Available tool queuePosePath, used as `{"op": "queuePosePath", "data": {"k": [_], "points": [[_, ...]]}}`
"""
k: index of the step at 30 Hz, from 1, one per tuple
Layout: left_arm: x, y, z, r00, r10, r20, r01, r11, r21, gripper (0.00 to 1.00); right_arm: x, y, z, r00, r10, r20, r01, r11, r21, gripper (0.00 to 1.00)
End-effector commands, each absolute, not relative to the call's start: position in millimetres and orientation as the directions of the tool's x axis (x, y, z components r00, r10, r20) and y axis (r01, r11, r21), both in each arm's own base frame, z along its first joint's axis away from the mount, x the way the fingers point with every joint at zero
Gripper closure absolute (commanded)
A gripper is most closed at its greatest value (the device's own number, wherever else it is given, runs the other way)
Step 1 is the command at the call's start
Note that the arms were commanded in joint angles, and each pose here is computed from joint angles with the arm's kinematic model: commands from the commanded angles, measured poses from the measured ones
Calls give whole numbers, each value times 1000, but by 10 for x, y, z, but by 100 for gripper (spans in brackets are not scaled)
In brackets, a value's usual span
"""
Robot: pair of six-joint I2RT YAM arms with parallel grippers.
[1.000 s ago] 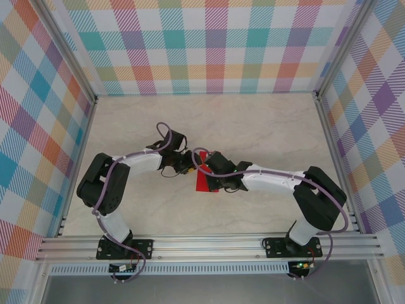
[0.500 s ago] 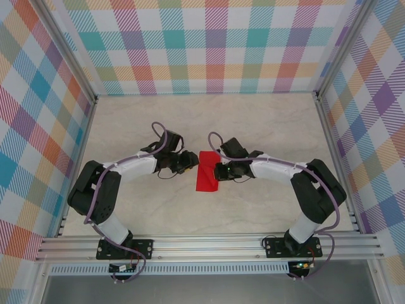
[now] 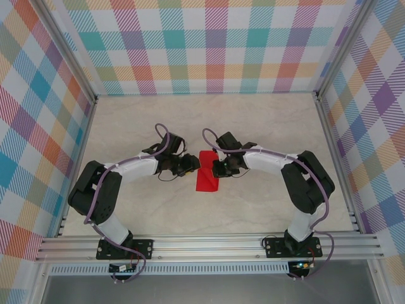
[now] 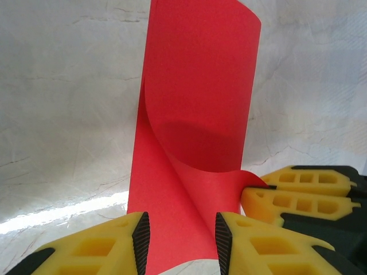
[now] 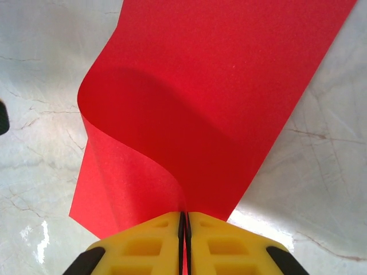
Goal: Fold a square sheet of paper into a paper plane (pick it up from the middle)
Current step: Fold the triangle a second time at the center of the table.
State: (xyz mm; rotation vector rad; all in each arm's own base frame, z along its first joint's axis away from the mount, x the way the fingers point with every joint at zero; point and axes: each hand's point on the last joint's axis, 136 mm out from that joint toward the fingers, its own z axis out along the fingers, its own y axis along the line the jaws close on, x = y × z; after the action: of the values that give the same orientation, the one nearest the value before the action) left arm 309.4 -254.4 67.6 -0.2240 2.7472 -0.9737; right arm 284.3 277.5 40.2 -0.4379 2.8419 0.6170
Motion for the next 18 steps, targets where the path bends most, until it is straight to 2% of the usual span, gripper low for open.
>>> {"op": "queuePosePath", "data": {"k": [1, 18], "points": [[3034, -2586, 659, -974, -178, -144, -49, 776, -629, 63, 2834, 2720, 369, -933, -278, -230, -345, 874, 341, 87], [3023, -2642, 606, -978, -164, -131, -46, 778, -627, 67, 2926, 2711, 272, -930, -293, -220, -351, 886, 303, 86]]}}
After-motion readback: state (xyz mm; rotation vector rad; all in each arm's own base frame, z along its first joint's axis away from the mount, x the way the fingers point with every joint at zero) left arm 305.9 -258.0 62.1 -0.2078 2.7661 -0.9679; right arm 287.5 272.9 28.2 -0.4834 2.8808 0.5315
